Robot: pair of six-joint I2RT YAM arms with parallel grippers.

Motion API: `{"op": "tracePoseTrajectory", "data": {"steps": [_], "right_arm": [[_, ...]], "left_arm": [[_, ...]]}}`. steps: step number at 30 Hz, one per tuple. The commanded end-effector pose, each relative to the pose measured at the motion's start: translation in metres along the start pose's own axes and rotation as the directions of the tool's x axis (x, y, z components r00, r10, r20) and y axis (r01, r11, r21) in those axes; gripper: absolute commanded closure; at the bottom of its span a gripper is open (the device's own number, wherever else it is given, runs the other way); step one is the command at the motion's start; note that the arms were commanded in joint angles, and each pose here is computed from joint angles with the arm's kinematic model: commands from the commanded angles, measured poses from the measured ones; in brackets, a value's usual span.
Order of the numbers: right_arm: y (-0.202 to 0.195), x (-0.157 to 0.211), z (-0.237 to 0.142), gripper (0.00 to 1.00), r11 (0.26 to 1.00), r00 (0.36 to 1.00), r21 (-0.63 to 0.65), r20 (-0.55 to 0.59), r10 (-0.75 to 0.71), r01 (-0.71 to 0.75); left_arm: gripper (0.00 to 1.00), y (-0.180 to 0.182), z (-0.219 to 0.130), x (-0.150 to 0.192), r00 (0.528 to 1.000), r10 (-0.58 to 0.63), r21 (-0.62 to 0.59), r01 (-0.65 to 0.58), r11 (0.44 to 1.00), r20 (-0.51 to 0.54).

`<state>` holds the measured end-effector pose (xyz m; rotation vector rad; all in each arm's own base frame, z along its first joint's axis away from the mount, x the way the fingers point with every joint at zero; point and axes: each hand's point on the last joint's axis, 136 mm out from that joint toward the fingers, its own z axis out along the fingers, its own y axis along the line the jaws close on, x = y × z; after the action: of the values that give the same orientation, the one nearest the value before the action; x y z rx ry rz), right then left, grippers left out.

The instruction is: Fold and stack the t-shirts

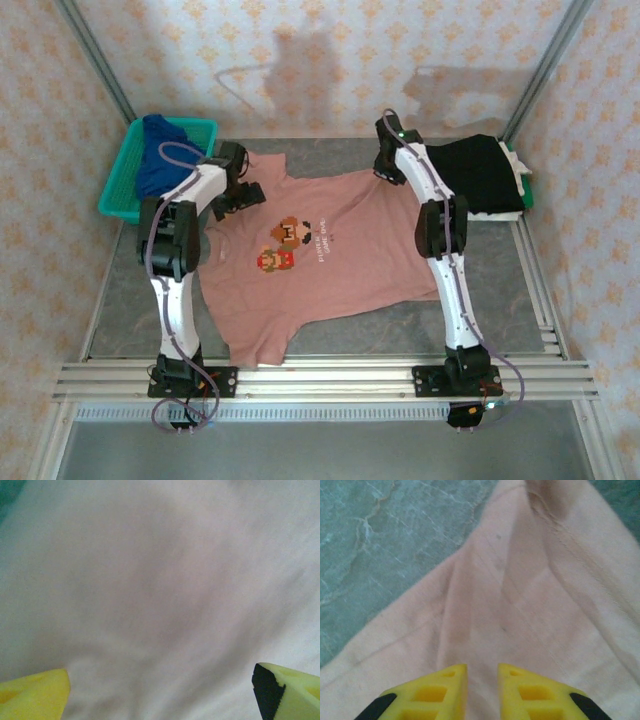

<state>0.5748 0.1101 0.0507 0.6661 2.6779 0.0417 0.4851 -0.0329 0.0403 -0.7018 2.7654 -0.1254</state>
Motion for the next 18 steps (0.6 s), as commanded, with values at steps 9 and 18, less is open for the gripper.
{"op": "tracePoseTrajectory", "data": {"steps": [9,18], "right_arm": [[-0.054,0.04,-0.119,0.68,0.998,0.999,-0.052,0.032,-0.023,0.024],[-0.182,0.17,-0.144,0.53,0.989,0.996,0.145,-0.074,0.052,-0.04]], "left_arm": [[0.1,-0.034,0.049,-0.052,0.999,0.033,0.0,-0.033,0.999,-0.029],[0.06,-0.056,0.001,-0.082,0.997,0.064,0.07,-0.067,0.995,0.05]]}}
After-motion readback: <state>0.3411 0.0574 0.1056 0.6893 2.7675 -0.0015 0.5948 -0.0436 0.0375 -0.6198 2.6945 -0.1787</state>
